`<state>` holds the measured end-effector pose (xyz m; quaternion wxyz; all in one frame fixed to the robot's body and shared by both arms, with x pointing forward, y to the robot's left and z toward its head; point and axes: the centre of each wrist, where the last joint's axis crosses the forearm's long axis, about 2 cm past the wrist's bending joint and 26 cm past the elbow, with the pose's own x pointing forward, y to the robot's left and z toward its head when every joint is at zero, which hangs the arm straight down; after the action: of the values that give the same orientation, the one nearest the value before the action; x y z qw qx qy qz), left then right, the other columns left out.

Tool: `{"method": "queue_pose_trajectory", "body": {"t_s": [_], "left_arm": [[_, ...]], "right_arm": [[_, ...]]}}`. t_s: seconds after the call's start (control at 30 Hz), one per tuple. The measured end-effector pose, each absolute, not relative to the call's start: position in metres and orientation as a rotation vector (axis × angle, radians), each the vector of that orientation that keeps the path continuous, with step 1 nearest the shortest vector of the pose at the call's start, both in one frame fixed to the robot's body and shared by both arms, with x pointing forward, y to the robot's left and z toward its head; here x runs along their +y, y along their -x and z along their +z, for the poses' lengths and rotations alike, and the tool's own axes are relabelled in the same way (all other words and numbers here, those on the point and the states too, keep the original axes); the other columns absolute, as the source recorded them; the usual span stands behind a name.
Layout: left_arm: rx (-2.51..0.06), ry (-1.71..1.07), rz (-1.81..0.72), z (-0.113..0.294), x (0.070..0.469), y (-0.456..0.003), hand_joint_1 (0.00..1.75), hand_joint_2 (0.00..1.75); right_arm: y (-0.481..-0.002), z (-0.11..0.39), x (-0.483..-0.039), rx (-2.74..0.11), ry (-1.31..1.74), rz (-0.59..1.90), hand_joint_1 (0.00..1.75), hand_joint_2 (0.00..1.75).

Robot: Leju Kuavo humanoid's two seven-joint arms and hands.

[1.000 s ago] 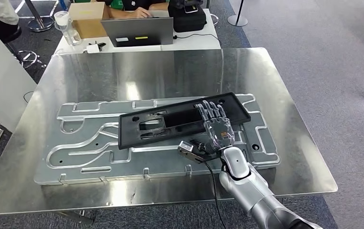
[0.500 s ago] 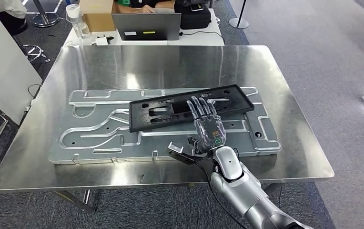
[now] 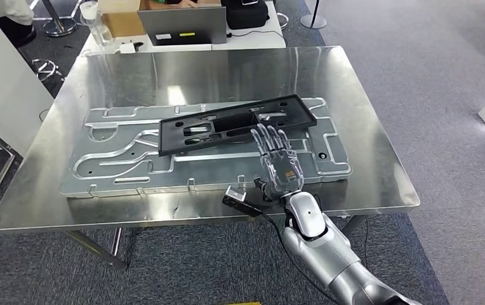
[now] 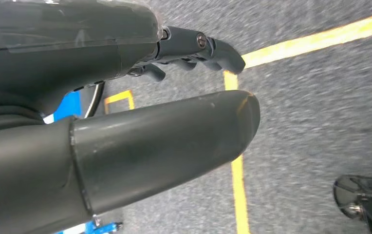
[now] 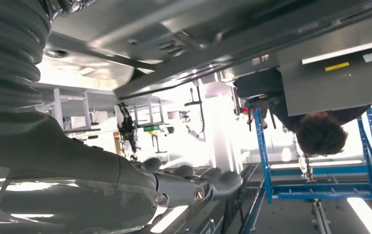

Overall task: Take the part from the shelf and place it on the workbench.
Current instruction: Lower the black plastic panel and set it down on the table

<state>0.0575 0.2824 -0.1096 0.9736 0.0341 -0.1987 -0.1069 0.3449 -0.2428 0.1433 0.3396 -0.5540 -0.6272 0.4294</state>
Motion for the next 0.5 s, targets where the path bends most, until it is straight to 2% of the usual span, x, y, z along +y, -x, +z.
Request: {"method": "queue_pose_trajectory", "body": {"t_s": [0.5], "left_arm": [[-0.404, -0.079, -0.16, -0.109, 0.283, -0.06, 0.0, 0.0]], "right_arm": [[-0.322, 0.152, -0.211, -1.789, 1.42, 1.149, 0.0, 1.75]]}}
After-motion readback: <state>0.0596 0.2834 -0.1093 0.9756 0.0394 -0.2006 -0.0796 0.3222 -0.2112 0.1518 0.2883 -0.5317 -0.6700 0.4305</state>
